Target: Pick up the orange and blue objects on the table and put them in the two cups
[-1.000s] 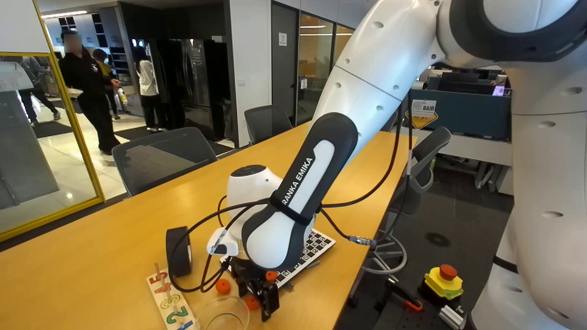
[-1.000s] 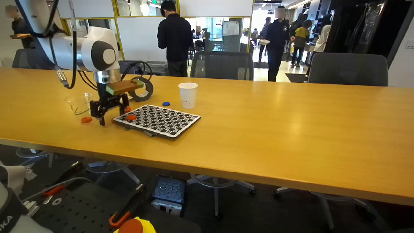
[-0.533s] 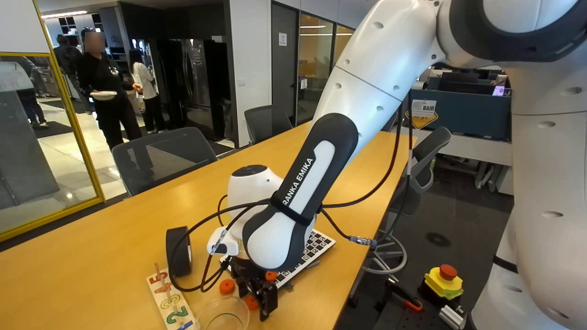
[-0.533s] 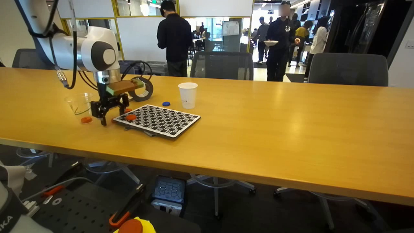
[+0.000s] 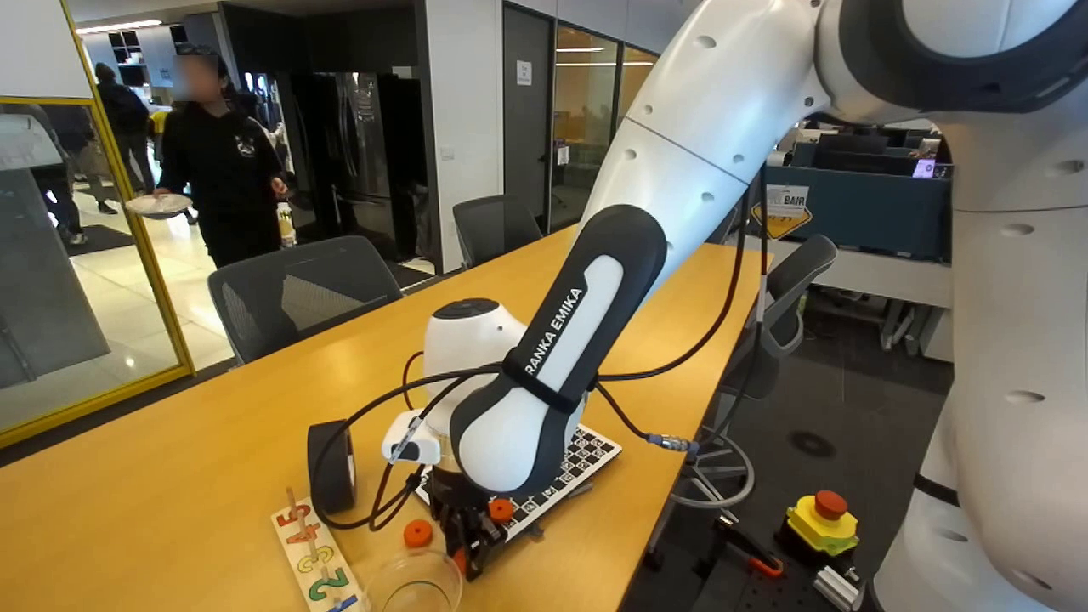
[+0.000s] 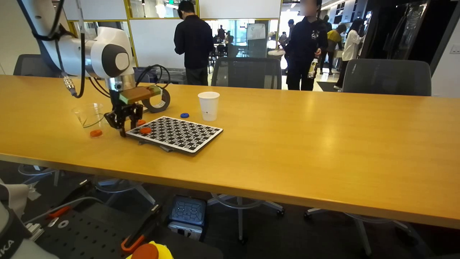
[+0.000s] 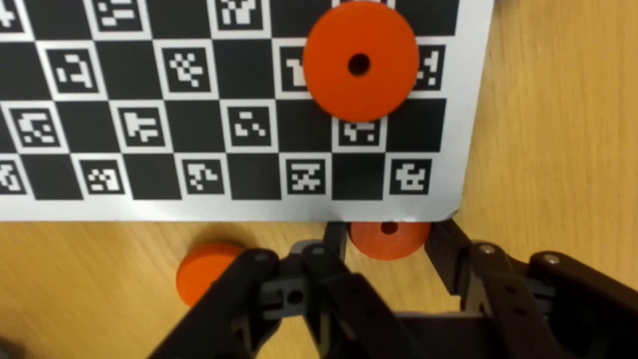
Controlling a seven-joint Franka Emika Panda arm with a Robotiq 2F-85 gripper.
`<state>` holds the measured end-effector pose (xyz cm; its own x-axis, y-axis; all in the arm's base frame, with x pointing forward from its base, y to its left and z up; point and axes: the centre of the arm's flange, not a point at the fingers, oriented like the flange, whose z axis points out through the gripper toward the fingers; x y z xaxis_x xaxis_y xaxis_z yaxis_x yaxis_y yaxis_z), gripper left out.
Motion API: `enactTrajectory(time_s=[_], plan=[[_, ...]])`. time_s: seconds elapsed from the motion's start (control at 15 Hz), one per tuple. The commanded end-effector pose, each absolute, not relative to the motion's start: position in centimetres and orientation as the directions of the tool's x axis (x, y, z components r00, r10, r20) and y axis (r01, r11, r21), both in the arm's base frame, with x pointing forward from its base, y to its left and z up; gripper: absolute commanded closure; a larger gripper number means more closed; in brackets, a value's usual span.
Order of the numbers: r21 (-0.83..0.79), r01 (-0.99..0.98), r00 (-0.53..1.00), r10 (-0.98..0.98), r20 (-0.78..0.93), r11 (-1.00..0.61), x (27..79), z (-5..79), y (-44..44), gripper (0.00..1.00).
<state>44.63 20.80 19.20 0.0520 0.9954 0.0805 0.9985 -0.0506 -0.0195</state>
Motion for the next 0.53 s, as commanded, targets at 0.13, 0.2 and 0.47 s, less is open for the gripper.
enactTrajectory(time_s=[0.13, 0.2, 0.47], plan=[[-0.003, 0.998, 0.067, 0.994, 0.082, -0.067, 44.5, 20.0, 20.9, 0.78], [-0.001, 0.998, 0.066, 0.994, 0.082, -0.067, 44.6, 20.4, 21.2, 0.78], [-0.001, 0.999, 0.048, 0.994, 0.099, -0.048, 44.6, 21.2, 22.5, 0.78]])
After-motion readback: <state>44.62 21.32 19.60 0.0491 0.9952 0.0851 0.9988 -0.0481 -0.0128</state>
